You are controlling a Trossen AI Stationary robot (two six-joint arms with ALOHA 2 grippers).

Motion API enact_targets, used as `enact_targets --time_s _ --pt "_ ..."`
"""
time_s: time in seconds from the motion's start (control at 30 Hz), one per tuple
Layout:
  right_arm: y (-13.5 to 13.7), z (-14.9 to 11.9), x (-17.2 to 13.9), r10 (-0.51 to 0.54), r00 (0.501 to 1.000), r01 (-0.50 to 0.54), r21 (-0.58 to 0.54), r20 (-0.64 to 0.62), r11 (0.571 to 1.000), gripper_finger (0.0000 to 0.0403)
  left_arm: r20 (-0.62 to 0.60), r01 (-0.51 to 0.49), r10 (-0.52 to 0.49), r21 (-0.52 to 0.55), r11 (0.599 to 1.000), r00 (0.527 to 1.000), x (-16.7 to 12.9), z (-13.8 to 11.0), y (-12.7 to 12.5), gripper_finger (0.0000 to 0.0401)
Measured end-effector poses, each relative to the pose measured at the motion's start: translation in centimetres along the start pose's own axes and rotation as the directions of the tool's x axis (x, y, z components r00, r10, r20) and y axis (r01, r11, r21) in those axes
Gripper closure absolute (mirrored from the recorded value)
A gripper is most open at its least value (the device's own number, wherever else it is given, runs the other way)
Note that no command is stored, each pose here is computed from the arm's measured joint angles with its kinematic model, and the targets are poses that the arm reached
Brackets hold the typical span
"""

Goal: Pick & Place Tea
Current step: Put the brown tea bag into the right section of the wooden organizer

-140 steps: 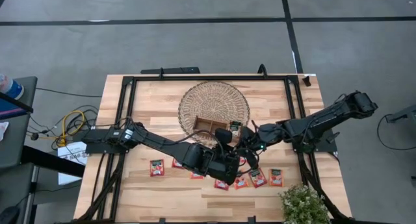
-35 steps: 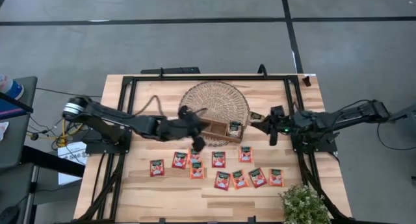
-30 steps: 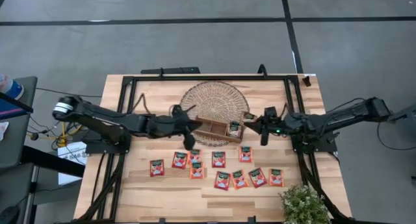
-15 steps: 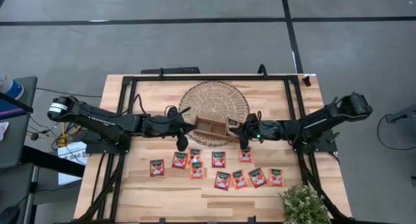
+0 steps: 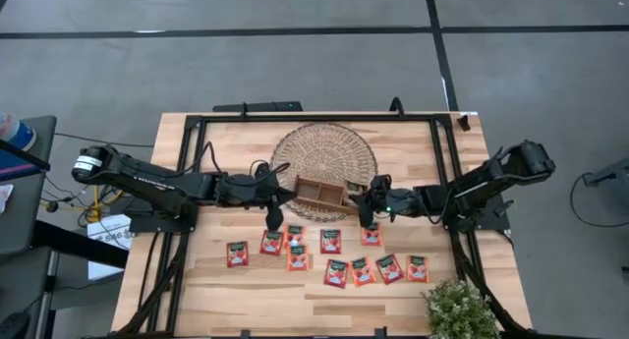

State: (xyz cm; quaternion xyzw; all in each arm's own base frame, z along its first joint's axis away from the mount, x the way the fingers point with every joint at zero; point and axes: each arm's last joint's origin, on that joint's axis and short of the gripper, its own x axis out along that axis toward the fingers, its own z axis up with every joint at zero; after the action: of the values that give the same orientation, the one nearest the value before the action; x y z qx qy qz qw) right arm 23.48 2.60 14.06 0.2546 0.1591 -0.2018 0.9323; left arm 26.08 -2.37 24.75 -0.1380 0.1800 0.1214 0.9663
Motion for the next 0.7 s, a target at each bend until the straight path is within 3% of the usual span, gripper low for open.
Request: enact_targets --time_s 0.7 --pt "-0.8 -0.31 0.24 -0.059 0.997 0.058 -0.021 -0.04 0.998 0.037 -0.016 0.048 -0.048 -0.001 0.999 0.999 0.01 -0.02 -0.15 0.0401"
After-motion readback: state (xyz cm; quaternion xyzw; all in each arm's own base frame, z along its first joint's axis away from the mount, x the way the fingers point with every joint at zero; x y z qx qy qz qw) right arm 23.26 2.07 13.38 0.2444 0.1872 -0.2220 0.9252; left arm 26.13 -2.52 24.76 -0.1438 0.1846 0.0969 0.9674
